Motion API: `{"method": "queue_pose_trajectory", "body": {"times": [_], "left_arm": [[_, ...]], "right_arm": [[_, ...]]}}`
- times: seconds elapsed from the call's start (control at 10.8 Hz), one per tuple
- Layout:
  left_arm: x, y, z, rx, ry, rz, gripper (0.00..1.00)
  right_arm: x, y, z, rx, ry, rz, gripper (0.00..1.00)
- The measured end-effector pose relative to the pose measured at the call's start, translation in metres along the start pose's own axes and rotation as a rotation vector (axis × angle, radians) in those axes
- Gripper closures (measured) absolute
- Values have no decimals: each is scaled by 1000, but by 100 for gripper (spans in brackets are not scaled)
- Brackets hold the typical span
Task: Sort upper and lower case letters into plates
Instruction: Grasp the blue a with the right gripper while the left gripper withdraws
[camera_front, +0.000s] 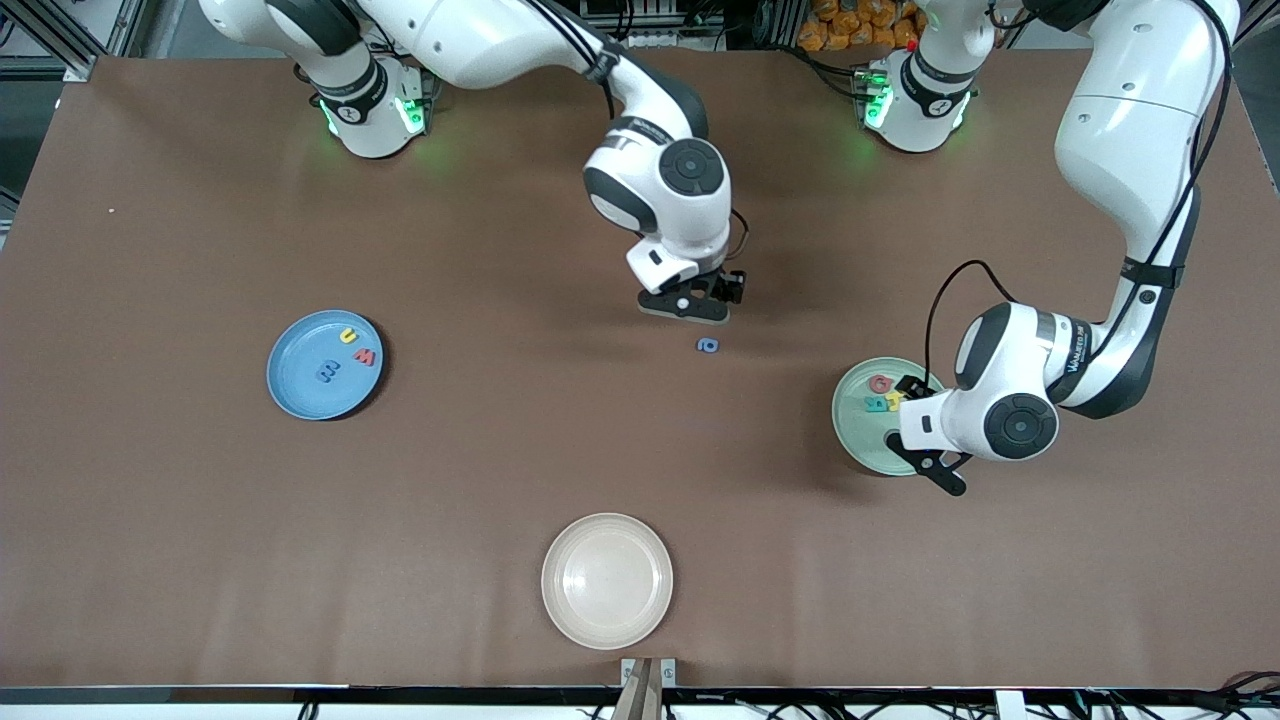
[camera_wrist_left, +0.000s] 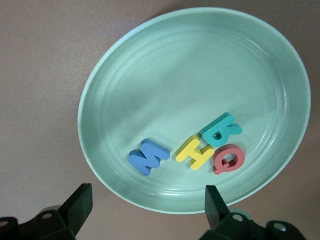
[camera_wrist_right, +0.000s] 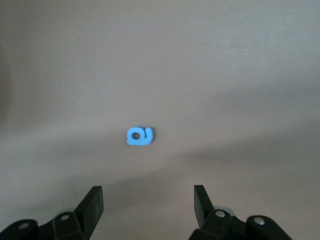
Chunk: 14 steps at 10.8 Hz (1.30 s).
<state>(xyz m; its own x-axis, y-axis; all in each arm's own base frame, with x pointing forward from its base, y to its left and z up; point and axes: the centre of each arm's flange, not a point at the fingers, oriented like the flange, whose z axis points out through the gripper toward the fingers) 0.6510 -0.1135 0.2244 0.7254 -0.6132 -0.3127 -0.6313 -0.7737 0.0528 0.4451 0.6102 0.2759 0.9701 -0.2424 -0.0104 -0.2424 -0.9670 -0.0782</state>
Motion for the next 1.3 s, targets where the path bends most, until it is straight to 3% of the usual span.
{"method": "queue_pose_trajectory", "body": {"times": [0.37, 0.74, 1.02, 1.3], "left_arm": [[6, -1, -18, 16, 40, -33, 0], [6, -14, -59, -4, 129, -177, 0], [1, 1, -126, 17, 232, -370, 0], [-23, 10, -205, 28, 352, -465, 0]], "right_arm": [[14, -13, 43, 32, 23, 18, 16], [19, -10, 69, 11, 38, 14, 18], [22, -9, 80, -3, 53, 7, 22], [23, -13, 91, 0, 62, 6, 24]]}}
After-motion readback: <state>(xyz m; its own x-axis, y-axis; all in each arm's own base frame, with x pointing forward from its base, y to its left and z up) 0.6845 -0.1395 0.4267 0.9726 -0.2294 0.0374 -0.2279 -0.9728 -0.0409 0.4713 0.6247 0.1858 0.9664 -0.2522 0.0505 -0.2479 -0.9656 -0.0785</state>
